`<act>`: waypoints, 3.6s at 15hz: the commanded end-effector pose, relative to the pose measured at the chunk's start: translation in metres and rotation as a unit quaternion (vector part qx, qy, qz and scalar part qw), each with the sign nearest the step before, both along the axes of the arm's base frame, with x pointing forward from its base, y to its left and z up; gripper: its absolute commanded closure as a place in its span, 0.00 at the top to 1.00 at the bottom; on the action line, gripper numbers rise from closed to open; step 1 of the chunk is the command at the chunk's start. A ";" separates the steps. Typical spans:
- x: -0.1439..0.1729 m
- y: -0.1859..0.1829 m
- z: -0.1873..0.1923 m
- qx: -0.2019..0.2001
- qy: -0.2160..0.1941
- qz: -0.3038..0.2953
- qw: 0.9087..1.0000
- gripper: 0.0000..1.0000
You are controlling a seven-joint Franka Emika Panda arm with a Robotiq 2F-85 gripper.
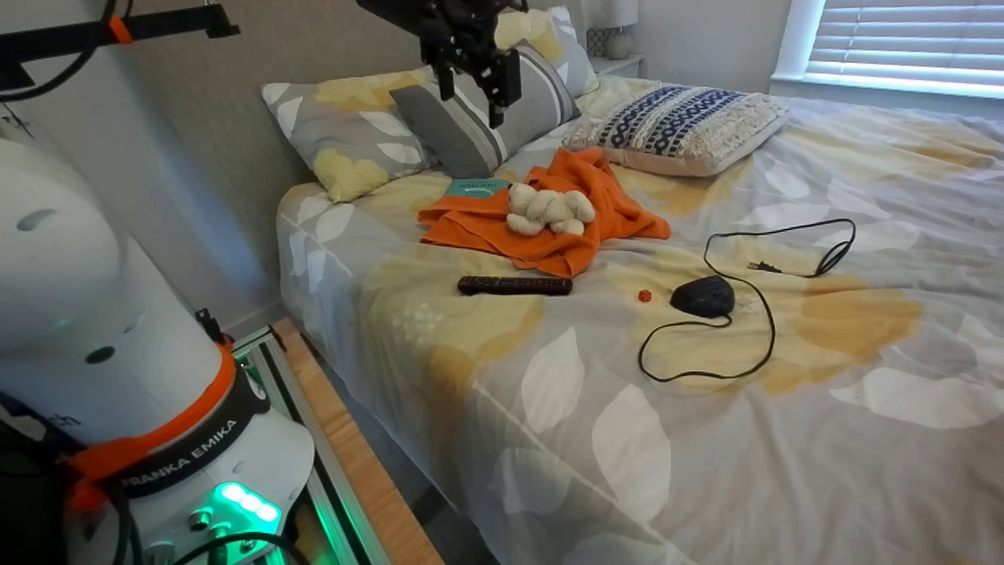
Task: Move the stuffed toy to the right
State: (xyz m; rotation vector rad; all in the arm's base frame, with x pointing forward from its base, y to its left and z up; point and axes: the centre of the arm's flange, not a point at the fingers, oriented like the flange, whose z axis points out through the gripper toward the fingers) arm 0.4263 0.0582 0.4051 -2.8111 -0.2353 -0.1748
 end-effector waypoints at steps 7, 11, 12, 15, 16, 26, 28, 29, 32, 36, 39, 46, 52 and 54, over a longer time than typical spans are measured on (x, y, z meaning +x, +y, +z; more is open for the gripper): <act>0.084 0.030 -0.104 -0.037 0.031 -0.143 0.989 1.00; 0.077 0.028 -0.108 -0.033 0.025 -0.126 0.991 1.00; 0.079 0.028 -0.110 -0.033 0.026 -0.126 0.991 1.00; 0.081 0.028 -0.108 -0.033 0.024 -0.127 0.991 1.00; 0.082 0.028 -0.108 -0.033 0.024 -0.126 0.991 1.00; 0.127 0.064 -0.171 -0.107 -0.039 -0.024 0.993 1.00; 0.137 0.068 -0.178 -0.112 -0.059 -0.009 0.992 1.00; 0.141 0.070 -0.182 -0.114 -0.068 -0.004 0.991 1.00; 0.149 0.077 -0.191 -0.110 -0.077 0.000 0.991 1.00; 0.157 0.089 -0.199 -0.099 -0.077 0.005 0.992 0.91; 0.162 0.098 -0.204 -0.098 -0.076 0.010 0.992 0.84; 0.173 0.105 -0.220 -0.087 -0.076 0.012 0.993 0.79; 0.177 0.109 -0.233 -0.088 -0.076 0.014 0.993 0.75; 0.179 0.108 -0.235 -0.090 -0.076 0.009 0.993 0.75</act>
